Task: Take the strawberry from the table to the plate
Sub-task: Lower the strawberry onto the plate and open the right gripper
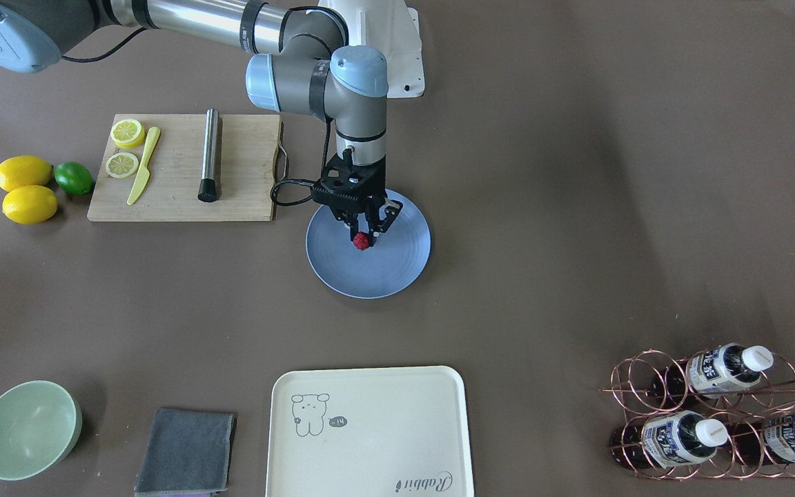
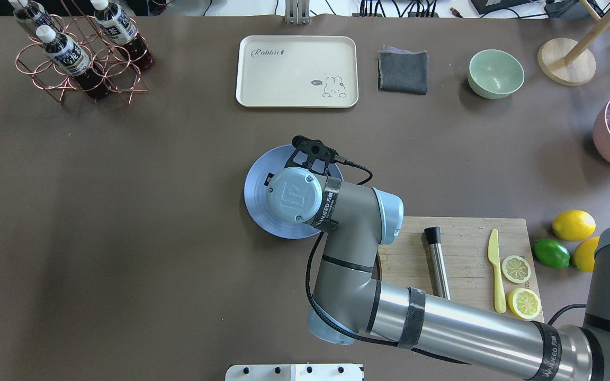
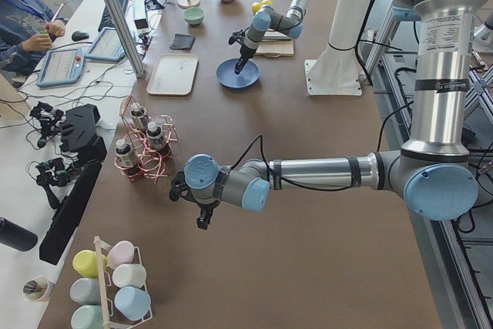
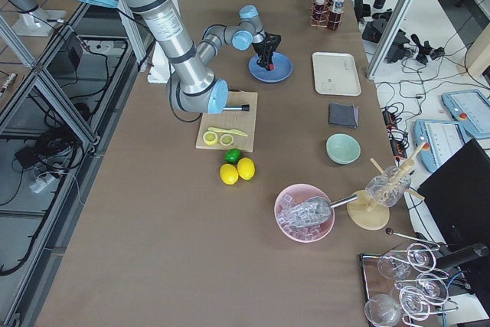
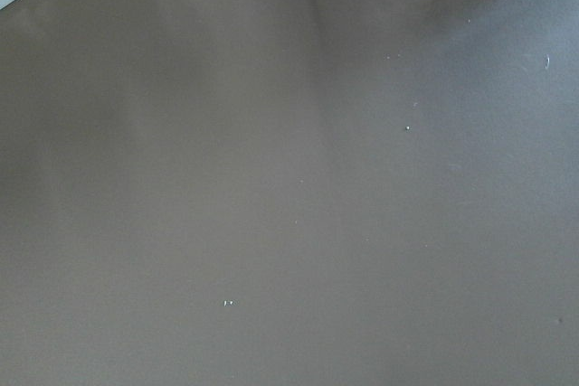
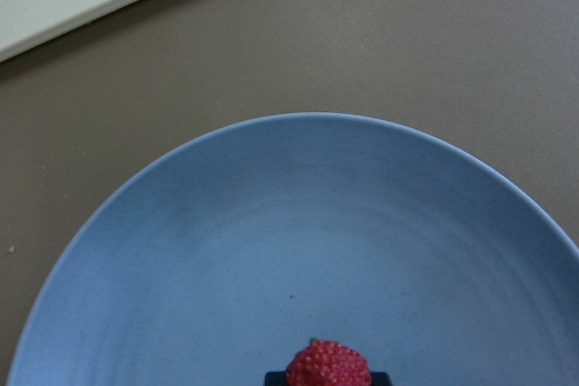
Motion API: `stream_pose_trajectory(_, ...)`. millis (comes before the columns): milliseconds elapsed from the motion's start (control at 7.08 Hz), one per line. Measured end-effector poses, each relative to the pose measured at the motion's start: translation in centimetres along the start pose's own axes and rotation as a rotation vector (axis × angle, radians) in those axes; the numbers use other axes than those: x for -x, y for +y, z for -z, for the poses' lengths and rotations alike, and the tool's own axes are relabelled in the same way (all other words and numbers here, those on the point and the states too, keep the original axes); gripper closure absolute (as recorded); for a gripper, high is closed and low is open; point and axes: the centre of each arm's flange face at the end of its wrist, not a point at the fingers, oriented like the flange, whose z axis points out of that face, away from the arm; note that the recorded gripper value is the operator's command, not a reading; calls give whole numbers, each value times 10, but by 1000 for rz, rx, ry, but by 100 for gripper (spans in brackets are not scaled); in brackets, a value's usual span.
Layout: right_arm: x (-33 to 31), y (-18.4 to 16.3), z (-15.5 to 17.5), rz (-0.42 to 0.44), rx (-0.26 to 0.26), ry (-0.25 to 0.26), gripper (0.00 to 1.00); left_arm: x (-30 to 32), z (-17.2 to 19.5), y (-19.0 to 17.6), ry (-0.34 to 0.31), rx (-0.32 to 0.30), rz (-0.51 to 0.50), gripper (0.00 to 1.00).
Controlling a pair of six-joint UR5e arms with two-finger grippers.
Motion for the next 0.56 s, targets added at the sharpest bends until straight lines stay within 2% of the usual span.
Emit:
stream_pose_trajectory(141,0,2,-1,4,-1,3,2,0,0,0,1,0,0,1)
stream_pose_trajectory(565,2,-3,2,34,-6,-3,0,0,0,0,-1,1,0,1)
